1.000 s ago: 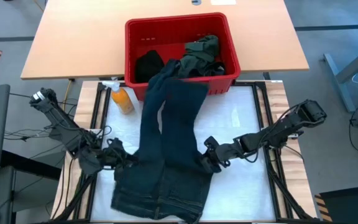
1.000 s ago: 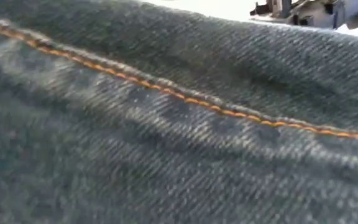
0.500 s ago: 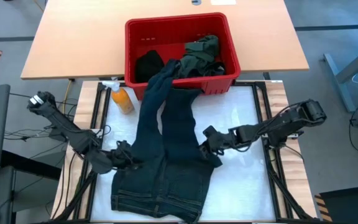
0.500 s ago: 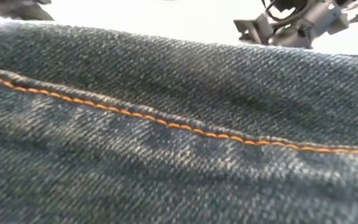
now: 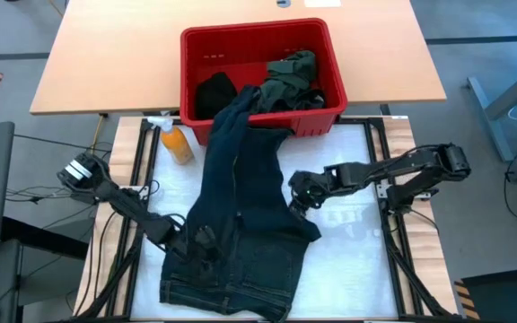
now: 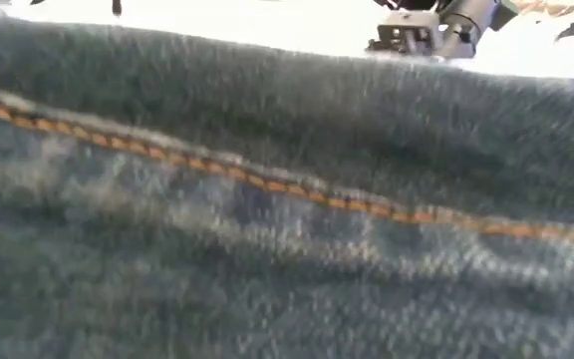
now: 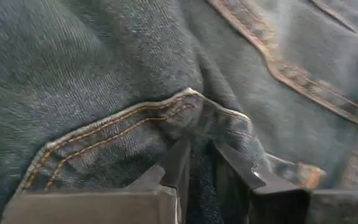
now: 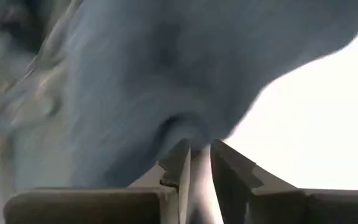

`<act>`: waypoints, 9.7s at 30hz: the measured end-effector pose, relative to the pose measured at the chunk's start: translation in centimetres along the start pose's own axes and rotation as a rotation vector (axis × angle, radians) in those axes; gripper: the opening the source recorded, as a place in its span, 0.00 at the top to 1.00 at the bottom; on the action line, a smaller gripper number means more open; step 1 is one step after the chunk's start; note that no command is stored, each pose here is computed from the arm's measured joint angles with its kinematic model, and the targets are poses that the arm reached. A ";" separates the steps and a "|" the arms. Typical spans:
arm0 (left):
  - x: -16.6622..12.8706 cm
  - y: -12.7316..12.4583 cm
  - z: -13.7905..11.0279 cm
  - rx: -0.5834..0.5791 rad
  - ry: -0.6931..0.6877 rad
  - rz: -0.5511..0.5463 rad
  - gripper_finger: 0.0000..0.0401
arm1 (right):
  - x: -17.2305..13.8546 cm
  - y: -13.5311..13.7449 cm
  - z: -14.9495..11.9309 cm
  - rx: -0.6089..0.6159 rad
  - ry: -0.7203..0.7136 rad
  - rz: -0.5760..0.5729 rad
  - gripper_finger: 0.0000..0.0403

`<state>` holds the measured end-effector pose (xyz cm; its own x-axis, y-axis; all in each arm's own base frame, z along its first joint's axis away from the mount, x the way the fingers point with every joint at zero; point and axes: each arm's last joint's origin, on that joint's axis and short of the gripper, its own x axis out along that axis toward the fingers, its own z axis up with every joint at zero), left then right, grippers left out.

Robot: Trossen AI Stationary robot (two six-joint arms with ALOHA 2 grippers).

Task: Fold Laundry from Bin
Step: Remove the dark blue pants from the red bin, then fold the dark blue pants

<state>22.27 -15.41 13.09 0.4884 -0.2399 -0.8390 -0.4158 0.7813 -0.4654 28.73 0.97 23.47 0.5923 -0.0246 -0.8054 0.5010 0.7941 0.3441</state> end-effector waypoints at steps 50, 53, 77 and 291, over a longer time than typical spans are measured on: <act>-9.5 1.2 -4.6 0.070 -0.116 0.139 1.00 | -0.9 0.2 6.8 0.199 -0.619 0.194 0.59; -9.5 1.2 -4.6 0.070 -0.117 0.138 1.00 | 1.6 -1.2 8.1 0.257 -0.641 0.204 0.44; -9.5 0.5 -4.3 0.007 -0.216 0.080 1.00 | 10.4 -4.2 12.7 0.485 -1.089 0.249 0.20; -1.1 -3.2 -1.8 0.181 -0.017 -0.217 1.00 | -0.2 -3.6 -5.6 0.308 -0.135 -0.190 0.95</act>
<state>21.69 -18.72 14.98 0.5641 -0.4046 -0.7198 -0.1567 0.8034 -0.5745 23.30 1.52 19.68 0.5381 -0.2502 -0.8049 0.7639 0.5484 0.3402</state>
